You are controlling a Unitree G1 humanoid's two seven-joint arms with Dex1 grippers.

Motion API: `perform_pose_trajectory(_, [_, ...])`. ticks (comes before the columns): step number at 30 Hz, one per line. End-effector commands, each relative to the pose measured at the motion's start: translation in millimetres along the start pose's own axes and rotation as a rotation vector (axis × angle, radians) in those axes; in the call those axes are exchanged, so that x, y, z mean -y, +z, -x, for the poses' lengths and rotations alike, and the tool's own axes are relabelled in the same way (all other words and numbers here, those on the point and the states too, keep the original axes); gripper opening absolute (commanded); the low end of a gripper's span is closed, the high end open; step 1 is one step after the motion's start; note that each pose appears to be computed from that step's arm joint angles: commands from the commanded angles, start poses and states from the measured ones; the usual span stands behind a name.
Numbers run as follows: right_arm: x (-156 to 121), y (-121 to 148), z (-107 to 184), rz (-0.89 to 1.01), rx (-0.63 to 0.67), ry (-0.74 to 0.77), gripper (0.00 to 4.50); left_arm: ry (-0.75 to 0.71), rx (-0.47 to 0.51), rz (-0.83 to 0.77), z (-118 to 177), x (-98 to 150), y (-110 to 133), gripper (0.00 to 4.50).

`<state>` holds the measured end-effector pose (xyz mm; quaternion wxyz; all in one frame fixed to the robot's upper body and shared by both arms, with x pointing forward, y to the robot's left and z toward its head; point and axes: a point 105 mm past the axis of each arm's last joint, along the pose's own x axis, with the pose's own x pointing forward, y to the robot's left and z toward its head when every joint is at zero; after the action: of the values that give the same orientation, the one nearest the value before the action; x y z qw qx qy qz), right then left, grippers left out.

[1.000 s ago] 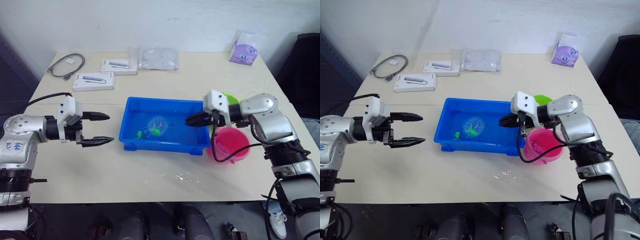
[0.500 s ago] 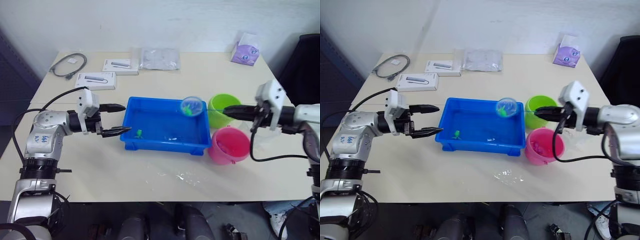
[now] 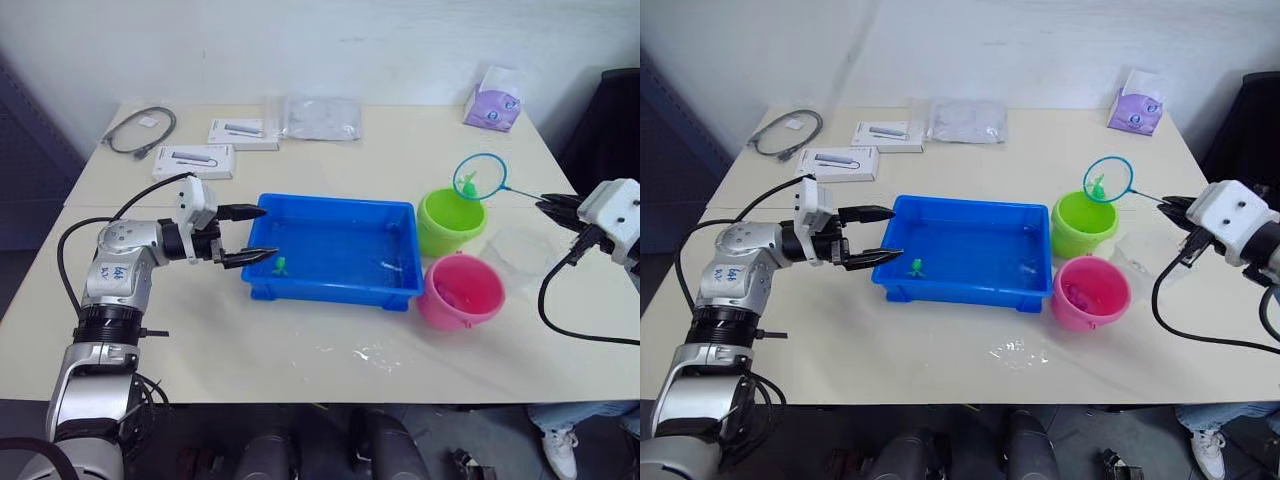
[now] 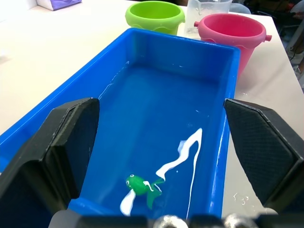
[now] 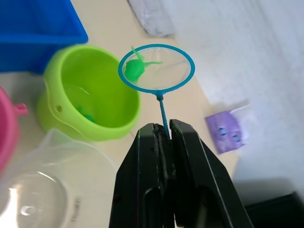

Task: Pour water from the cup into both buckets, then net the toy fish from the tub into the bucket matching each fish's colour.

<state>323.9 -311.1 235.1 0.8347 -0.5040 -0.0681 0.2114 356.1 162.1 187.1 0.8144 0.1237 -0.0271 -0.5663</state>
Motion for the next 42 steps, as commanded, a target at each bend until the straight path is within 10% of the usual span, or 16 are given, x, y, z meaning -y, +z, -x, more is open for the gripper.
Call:
perform_pose_trajectory(1, [3,4,6,0.275,0.035,-0.034,0.0,0.013,0.023,-0.036,-1,-4,10,4.47])
perform_pose_trajectory(11, [-22,-18,-2,0.79,-0.02,-0.177,0.0,-0.013,0.054,-0.013,-7,5,8,4.47])
perform_pose_trajectory(28, [-40,-13,5,0.953,0.095,-0.203,0.0,-0.046,0.087,0.018,-19,20,5,4.47])
perform_pose_trajectory(32, [-28,-5,5,0.862,0.084,-0.27,0.0,-0.054,0.098,0.005,-16,21,7,4.47])
perform_pose_trajectory(42, [-62,79,-41,-0.081,0.348,0.012,0.0,-0.023,0.032,-0.001,39,16,8,4.47])
